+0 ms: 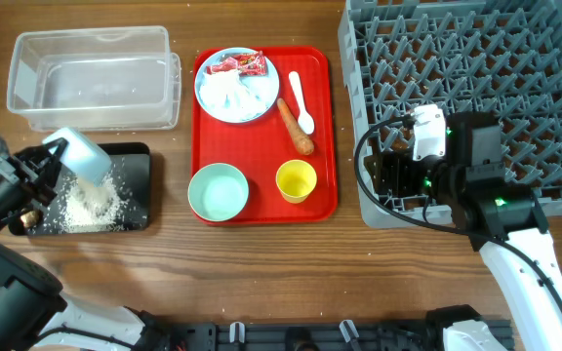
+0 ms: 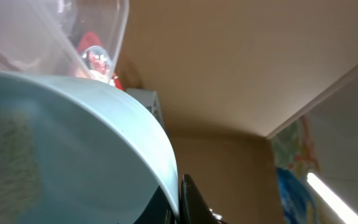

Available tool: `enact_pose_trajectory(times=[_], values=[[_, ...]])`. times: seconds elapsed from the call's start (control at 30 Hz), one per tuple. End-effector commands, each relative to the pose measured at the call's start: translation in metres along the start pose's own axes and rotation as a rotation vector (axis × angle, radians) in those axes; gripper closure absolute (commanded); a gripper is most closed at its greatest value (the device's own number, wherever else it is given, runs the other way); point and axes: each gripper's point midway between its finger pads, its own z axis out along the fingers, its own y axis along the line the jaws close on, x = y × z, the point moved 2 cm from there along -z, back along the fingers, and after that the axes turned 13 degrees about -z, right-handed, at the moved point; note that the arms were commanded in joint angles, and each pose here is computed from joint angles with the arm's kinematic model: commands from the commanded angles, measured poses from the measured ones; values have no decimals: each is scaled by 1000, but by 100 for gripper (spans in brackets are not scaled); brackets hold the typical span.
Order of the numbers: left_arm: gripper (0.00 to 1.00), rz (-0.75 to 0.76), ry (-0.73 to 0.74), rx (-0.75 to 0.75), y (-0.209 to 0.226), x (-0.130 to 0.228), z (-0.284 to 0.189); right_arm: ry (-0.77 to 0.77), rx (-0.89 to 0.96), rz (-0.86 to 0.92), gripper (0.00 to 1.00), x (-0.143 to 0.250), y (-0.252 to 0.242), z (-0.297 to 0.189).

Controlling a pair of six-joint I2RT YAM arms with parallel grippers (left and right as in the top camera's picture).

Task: Sort waste into correct bins and load items into the dishwasher rack
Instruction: 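Carry the rice bowl over the black tray and pour out the rice, then set the emptied bowl back on the red tray with the left gripper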

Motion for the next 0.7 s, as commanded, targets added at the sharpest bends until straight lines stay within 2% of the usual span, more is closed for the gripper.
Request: enact_pose_trajectory(times=[0.0, 0.53, 0.67], values=[[96, -20, -13, 75, -14, 0, -3, 1, 6, -13, 11, -3, -1, 0], [96, -33, -8, 74, -14, 1, -2, 8, 5, -10, 10, -1, 0, 0], [96, 135, 70, 36, -29, 24, 22, 4, 6, -11, 11, -2, -1, 0]])
